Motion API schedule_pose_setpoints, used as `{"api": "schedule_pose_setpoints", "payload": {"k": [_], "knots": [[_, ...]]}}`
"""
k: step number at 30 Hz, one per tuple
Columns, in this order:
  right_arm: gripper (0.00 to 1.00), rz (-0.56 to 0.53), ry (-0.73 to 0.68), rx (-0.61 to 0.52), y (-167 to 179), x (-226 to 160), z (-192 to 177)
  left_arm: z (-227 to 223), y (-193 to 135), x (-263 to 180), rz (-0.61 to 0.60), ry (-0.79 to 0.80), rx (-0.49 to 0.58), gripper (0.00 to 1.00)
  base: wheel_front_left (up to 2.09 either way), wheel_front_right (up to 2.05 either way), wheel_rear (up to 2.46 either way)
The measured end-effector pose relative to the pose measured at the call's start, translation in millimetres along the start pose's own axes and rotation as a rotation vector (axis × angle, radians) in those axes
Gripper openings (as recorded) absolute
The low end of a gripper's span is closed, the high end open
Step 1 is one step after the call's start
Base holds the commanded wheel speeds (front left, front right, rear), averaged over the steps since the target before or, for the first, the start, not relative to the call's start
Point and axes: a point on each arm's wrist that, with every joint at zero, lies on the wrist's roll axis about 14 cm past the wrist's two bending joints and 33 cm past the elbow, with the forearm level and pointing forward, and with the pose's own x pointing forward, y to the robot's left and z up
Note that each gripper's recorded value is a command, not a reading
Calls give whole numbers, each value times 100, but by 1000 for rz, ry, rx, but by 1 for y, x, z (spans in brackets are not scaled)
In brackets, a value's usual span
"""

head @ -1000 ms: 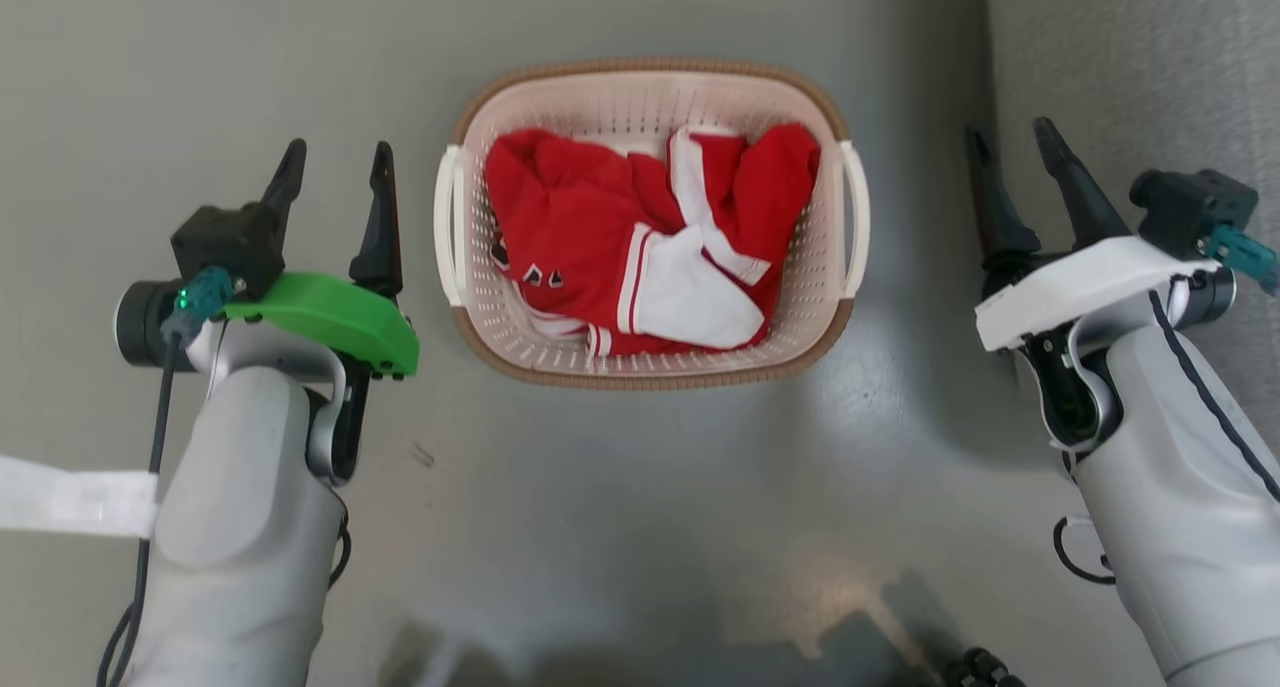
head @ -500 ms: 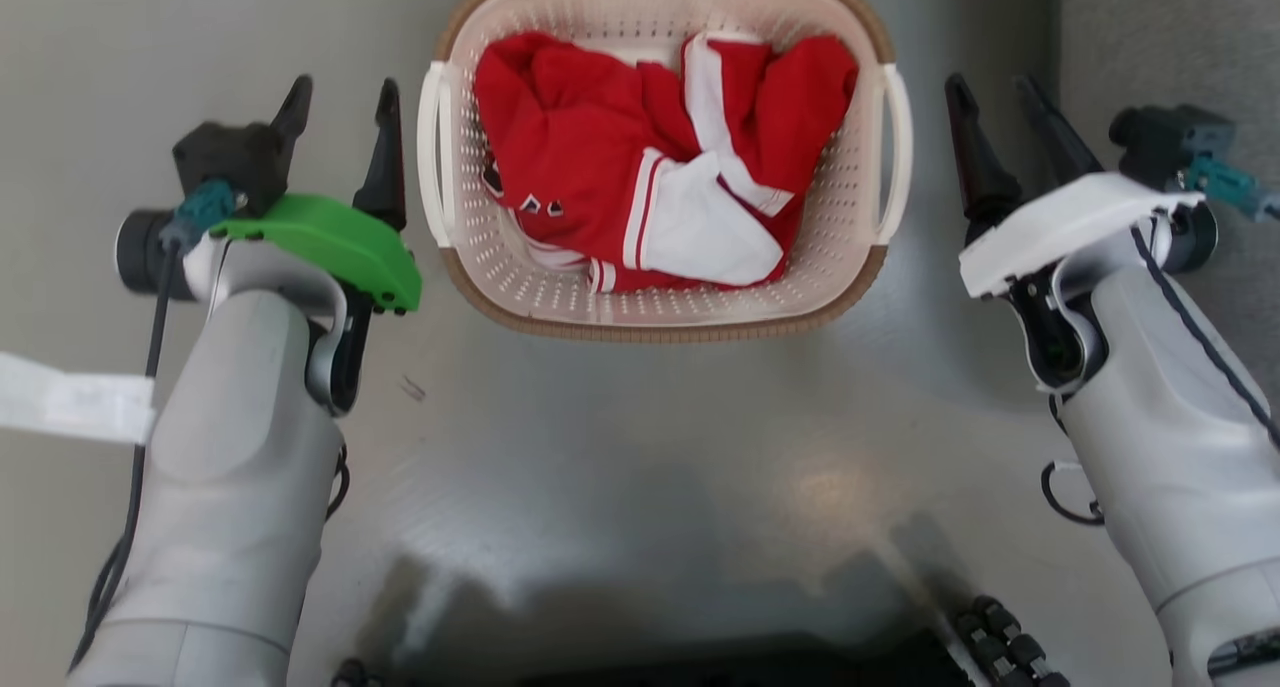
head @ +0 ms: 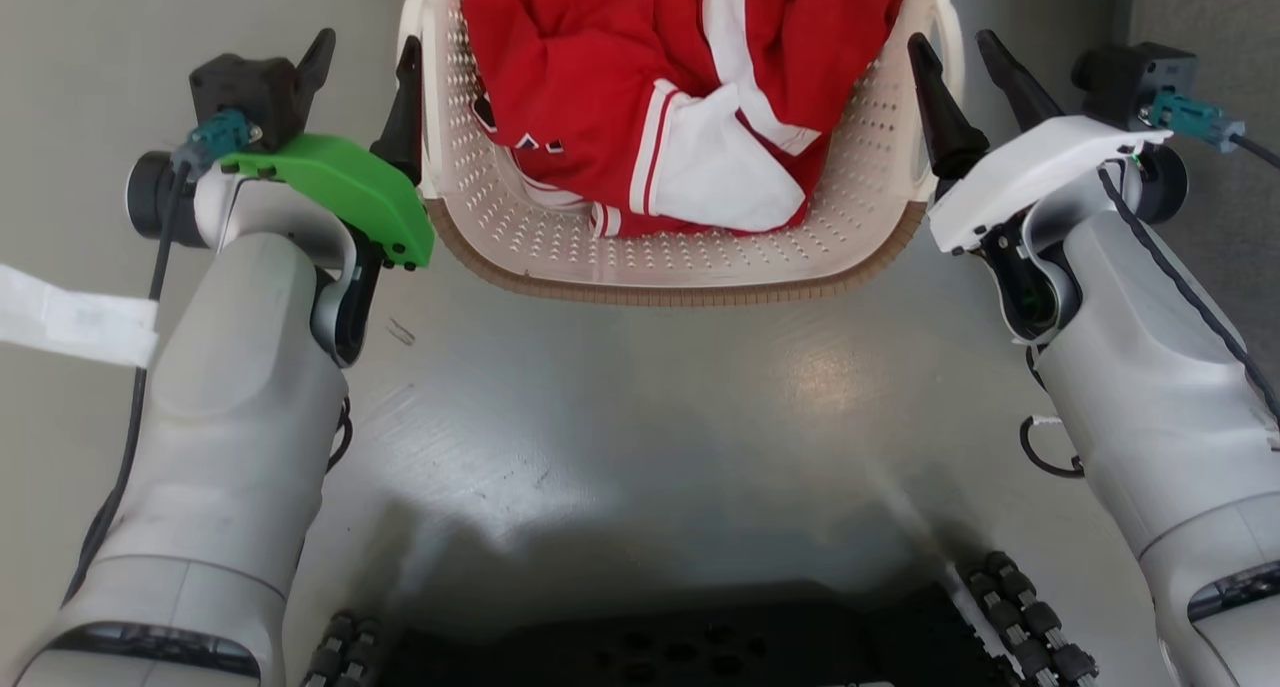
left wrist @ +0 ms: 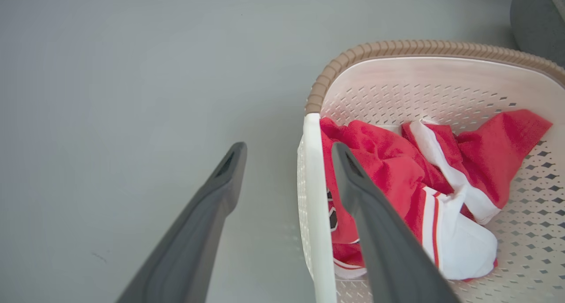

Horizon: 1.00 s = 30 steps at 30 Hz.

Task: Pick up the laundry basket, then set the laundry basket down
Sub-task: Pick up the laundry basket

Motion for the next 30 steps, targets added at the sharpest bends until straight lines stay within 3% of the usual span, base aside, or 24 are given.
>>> {"api": "schedule_pose_setpoints", "payload": {"k": [20, 21, 23, 24, 26, 27, 28, 29, 30], "knots": [[98, -15, 119, 12, -12, 20, -41, -55, -4, 21, -38, 170, -44, 100, 0, 0, 0], [78, -14, 123, 12, -11, 20, -42, -56, -3, 21, -37, 173, -44, 100, 0, 0, 0], [73, -13, 129, 14, -11, 20, -43, -56, -4, 22, -40, 174, -43, 100, 0, 0, 0], [49, -12, 130, 12, -11, 21, -43, -56, -4, 23, -41, 174, -44, 100, 0, 0, 0], [35, -6, 128, 7, -9, 23, -41, -55, -5, 24, -43, 171, -42, 100, 0, 0, 0], [18, -4, 125, 7, -8, 24, -40, -55, -5, 24, -44, 171, -44, 80, 0, 0, 0], [8, -1, 124, 11, -6, 24, -40, -55, -5, 24, -45, 173, -44, 45, 0, 0, 0], [0, -1, 123, 14, -6, 25, -39, -55, -7, 25, -49, 175, -46, 41, 0, 0, 0], [0, 2, 121, 15, -4, 26, -38, -56, -9, 25, -58, 178, -48, 2, 0, 0, 0]]}}
